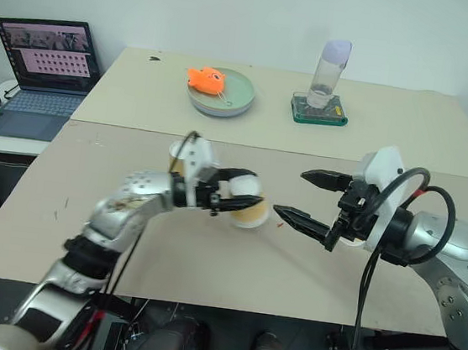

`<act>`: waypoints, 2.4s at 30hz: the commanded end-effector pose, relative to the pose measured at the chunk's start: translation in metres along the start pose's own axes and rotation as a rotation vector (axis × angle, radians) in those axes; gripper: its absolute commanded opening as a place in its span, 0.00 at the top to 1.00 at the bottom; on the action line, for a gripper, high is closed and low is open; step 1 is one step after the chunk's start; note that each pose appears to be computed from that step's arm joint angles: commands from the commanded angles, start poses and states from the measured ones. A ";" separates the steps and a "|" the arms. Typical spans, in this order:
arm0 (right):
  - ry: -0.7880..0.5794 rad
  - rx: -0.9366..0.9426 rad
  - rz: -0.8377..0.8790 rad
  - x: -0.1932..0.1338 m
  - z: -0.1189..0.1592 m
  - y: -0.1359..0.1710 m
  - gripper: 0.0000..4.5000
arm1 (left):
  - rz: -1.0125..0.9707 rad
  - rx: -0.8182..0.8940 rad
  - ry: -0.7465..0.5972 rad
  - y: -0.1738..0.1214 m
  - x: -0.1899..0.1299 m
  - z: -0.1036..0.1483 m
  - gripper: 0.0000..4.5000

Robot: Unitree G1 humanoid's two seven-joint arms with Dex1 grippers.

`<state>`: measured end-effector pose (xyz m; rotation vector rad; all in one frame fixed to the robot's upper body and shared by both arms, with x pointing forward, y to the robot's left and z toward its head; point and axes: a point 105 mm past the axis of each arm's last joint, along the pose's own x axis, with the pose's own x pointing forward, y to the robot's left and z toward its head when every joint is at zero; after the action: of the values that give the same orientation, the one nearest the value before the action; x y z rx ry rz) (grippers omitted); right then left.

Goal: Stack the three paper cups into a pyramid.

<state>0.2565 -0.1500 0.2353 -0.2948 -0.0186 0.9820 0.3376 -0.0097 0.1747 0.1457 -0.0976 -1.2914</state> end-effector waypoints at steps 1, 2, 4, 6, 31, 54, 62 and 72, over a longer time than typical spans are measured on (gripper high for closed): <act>-0.039 -0.051 -0.038 -0.007 0.012 0.003 0.00 | 0.009 0.053 0.001 0.013 0.031 0.001 0.45; -0.039 -0.052 -0.050 -0.008 0.012 0.002 0.00 | -0.008 0.049 0.001 0.013 0.041 0.001 0.45; -0.042 -0.052 -0.064 -0.010 0.013 0.002 0.00 | -0.025 0.048 0.000 0.012 0.053 0.002 0.45; -0.046 -0.055 -0.068 -0.010 0.014 0.004 0.00 | -0.043 0.050 0.015 0.011 0.062 -0.001 0.45; -0.064 -0.027 -0.060 -0.005 0.012 0.001 0.00 | -0.035 0.199 -0.249 0.026 0.022 0.109 0.02; -0.081 -0.011 0.031 0.014 0.006 -0.005 0.00 | 1.059 0.252 0.071 0.039 -0.123 -0.001 0.02; -0.078 -0.010 0.034 0.011 0.007 -0.004 0.00 | 1.101 0.153 0.082 0.047 -0.134 -0.017 0.02; -0.086 -0.019 0.015 0.007 0.011 -0.004 0.00 | 1.066 0.120 0.092 0.055 -0.124 -0.030 0.02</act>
<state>0.2671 -0.1418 0.2312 -0.2393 -0.0412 1.0251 0.3598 0.1318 0.1434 0.2093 -0.0927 -0.1933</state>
